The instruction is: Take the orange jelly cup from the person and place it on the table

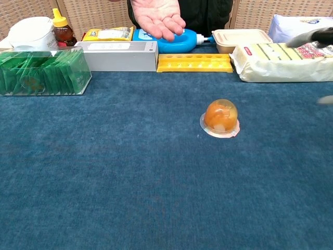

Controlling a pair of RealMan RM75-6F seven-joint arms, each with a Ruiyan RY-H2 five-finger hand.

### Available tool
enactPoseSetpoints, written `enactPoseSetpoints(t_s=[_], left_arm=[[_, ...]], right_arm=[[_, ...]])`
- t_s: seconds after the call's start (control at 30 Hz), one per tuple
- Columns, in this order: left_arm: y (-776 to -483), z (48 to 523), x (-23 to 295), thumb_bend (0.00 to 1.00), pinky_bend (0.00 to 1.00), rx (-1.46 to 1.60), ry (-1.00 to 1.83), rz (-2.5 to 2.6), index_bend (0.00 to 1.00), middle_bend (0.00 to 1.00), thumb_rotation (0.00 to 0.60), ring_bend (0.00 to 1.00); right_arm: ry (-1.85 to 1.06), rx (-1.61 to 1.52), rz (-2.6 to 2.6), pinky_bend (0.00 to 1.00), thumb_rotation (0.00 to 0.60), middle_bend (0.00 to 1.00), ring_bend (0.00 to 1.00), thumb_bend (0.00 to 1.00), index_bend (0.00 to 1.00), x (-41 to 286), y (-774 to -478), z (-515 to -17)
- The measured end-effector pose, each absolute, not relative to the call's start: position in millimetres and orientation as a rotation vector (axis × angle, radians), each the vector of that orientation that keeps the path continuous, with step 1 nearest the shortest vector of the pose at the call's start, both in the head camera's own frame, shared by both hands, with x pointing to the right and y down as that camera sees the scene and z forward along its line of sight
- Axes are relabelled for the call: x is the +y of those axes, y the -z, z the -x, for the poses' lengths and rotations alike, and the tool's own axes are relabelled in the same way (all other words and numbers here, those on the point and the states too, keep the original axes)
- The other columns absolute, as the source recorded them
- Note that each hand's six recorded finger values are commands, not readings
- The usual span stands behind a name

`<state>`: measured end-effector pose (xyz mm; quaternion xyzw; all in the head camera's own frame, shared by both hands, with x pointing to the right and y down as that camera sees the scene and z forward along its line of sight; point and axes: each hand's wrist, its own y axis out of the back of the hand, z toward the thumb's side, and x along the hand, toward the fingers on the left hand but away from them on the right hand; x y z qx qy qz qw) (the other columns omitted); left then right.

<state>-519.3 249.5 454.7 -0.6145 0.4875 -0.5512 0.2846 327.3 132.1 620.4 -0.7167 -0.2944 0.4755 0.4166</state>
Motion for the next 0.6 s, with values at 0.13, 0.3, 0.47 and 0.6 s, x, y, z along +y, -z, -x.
enactPoseSetpoints(t_s=[0.13,0.3,0.47,0.6], left_arm=[[-455,516,250,0.08,0.07,1.29,1.474,1.641,0.0,0.0,0.6,0.0],[-457,511,252,0.08,0.07,1.272,1.474,1.642,0.0,0.0,0.6,0.0],[-457,505,254,0.08,0.07,1.256,1.468,1.646,0.0,0.0,0.6,0.0],[-457,504,256,0.07,0.07,1.253,1.466,1.643,0.0,0.0,0.6,0.0]], right_arm=[[-1.203,-0.824,1.766,0.01,0.6,0.0,0.0,0.08,0.01,150,-598,-361],[-1.196,-0.904,1.727,0.0,0.6,0.0,0.0,0.07,0.01,180,-570,-388],[-1.192,-0.948,1.686,0.0,0.6,0.0,0.0,0.07,0.01,210,-546,-402],[-1.197,-0.962,1.677,0.0,0.6,0.0,0.0,0.07,0.01,225,-536,-404]])
